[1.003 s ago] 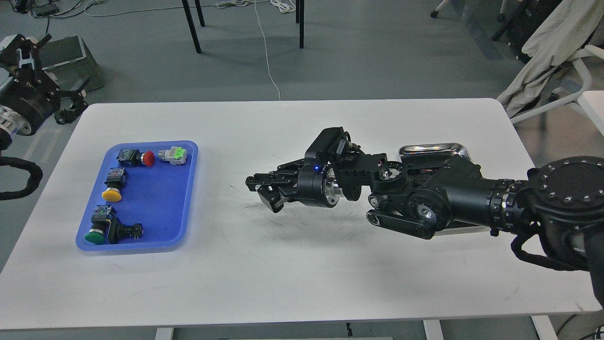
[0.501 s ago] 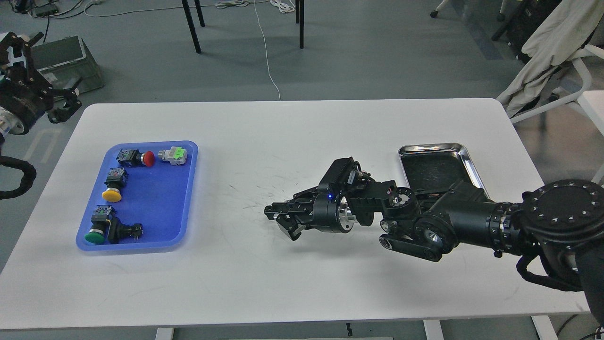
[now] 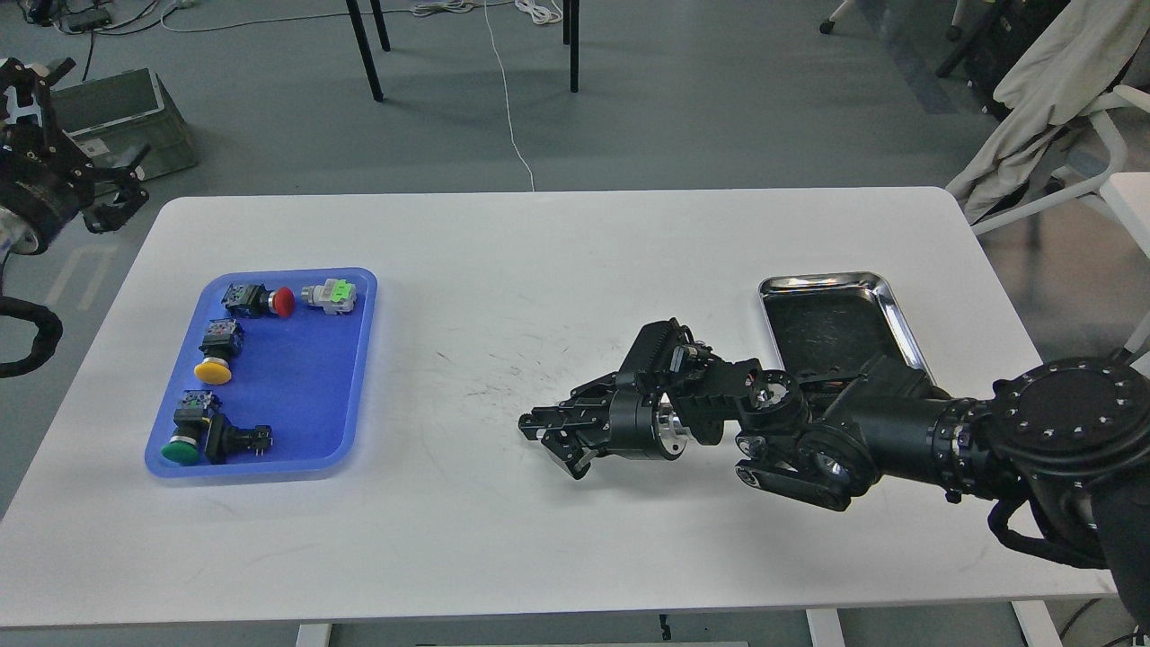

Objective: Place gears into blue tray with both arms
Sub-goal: 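Carry the black gear toward the table centre and lower it, then open the right gripper to release the gear and lift away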

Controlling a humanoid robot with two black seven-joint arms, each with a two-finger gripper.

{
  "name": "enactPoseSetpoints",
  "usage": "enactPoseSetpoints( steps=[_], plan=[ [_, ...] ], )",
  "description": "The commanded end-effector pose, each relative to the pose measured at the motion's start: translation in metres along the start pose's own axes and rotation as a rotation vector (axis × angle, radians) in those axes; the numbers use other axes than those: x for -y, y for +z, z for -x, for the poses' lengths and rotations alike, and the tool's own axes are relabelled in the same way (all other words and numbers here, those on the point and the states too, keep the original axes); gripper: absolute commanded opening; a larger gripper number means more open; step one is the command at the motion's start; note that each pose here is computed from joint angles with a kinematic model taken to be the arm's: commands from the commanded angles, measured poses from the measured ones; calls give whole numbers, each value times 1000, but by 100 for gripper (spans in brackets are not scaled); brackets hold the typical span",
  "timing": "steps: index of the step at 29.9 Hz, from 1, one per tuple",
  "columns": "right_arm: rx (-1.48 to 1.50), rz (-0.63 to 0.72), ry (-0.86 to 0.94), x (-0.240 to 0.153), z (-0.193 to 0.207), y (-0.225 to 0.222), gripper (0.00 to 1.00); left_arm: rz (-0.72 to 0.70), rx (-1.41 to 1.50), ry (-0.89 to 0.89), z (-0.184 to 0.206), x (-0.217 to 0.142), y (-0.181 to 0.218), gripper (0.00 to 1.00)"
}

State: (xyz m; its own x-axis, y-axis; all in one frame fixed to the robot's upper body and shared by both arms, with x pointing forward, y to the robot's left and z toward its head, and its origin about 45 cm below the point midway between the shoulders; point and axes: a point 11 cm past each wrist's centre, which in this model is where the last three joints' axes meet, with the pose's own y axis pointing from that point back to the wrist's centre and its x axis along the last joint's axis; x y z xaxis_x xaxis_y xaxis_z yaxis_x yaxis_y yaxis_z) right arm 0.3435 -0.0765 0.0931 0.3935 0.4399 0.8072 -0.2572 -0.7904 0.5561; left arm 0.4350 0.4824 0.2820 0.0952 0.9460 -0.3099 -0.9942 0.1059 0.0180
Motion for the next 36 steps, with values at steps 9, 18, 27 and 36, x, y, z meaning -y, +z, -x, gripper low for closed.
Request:
enactPoseSetpoints(
  steps=[9, 18, 27, 36],
  plan=[
    [-28, 21, 64, -2, -9, 6, 0, 4, 0, -19, 4, -1, 6, 99],
    [-40, 10, 129, -1, -17, 2, 0, 8, 7, -14, 1, -4, 10, 99],
    [-72, -3, 119, 0, -14, -1, 1, 10, 7, -15, 1, -3, 11, 99],
    [-51, 14, 109, 0, -8, 1, 39, 12, 6, -15, 1, -3, 11, 99]
  ],
)
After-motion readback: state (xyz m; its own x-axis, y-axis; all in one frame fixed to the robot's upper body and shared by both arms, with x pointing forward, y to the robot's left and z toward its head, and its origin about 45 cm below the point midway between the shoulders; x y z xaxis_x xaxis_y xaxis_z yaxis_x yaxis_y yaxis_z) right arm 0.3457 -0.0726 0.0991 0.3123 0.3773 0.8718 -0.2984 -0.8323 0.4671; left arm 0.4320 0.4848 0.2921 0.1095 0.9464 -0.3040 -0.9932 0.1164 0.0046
